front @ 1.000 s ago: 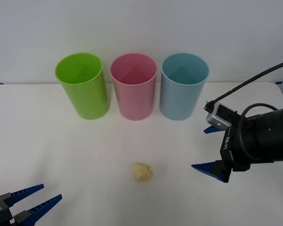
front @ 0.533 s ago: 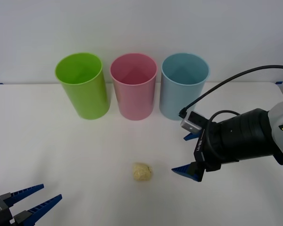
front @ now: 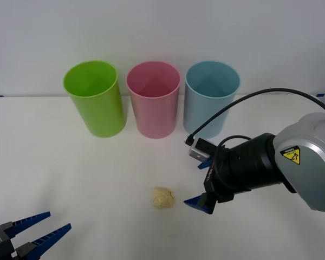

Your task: Put cans in the blue bin and PET bottles in the pink bin and trash in the green bin.

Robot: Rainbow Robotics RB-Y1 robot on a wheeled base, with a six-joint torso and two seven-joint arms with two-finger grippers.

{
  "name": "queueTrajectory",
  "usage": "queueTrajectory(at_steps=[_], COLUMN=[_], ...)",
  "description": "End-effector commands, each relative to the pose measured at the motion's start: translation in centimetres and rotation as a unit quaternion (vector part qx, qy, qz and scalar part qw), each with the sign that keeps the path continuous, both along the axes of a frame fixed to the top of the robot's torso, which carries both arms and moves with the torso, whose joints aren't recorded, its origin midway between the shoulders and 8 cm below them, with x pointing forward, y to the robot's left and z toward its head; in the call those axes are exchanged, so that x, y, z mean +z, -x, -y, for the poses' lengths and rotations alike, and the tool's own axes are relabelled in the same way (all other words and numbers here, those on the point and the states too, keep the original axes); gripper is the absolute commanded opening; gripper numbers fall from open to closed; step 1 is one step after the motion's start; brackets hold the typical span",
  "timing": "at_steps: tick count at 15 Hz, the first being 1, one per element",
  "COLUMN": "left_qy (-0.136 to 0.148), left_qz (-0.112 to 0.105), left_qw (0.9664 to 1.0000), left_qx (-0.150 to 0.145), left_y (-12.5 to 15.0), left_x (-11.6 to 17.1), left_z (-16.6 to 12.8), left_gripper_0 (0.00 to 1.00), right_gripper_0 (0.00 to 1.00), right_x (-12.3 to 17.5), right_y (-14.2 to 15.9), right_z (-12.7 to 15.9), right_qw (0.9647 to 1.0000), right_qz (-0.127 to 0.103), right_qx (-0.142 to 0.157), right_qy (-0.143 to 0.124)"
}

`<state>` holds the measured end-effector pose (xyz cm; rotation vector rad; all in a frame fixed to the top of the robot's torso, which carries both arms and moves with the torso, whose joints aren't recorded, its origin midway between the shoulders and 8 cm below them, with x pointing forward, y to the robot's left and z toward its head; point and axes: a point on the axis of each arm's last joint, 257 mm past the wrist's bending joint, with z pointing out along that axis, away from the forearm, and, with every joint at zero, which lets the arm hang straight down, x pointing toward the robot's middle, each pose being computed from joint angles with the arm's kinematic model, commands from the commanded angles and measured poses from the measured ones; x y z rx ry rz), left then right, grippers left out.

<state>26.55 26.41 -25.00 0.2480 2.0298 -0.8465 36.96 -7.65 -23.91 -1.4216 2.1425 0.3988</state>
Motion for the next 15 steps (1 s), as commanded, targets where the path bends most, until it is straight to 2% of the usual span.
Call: queueTrajectory(at_steps=[1,6,8,11,13,15], left_qy=[0.000,0.000,0.000,0.000,0.000,0.000], left_qz=[0.000,0.000,0.000,0.000,0.000,0.000], left_qw=[1.0000,1.0000,1.0000,1.0000,1.0000,1.0000], left_qx=[0.000,0.000,0.000,0.000,0.000,0.000], left_y=[0.0,0.0,0.0,0.0,0.0,0.0], left_x=[0.0,0.0,0.0,0.0,0.0,0.0], left_z=[0.0,0.0,0.0,0.0,0.0,0.0], left_gripper_0=[1.00,1.00,1.00,1.00,1.00,1.00], right_gripper_0=[1.00,1.00,1.00,1.00,1.00,1.00], right_x=[-0.8,-2.9,-3.5,-4.4,-5.0,-5.6], right_y=[0.2,-0.1,0.0,-0.3,-0.6,-0.7], right_z=[-1.0,-3.6,-4.6,-5.4,-5.5,-6.2], right_qw=[1.0000,1.0000,1.0000,0.9999,0.9998,0.9999], right_qz=[-0.004,-0.002,-0.003,-0.002,0.008,0.005], right_qx=[0.005,-0.002,-0.005,-0.009,-0.013,-0.014], right_qy=[0.002,0.004,-0.003,-0.004,0.009,0.006])
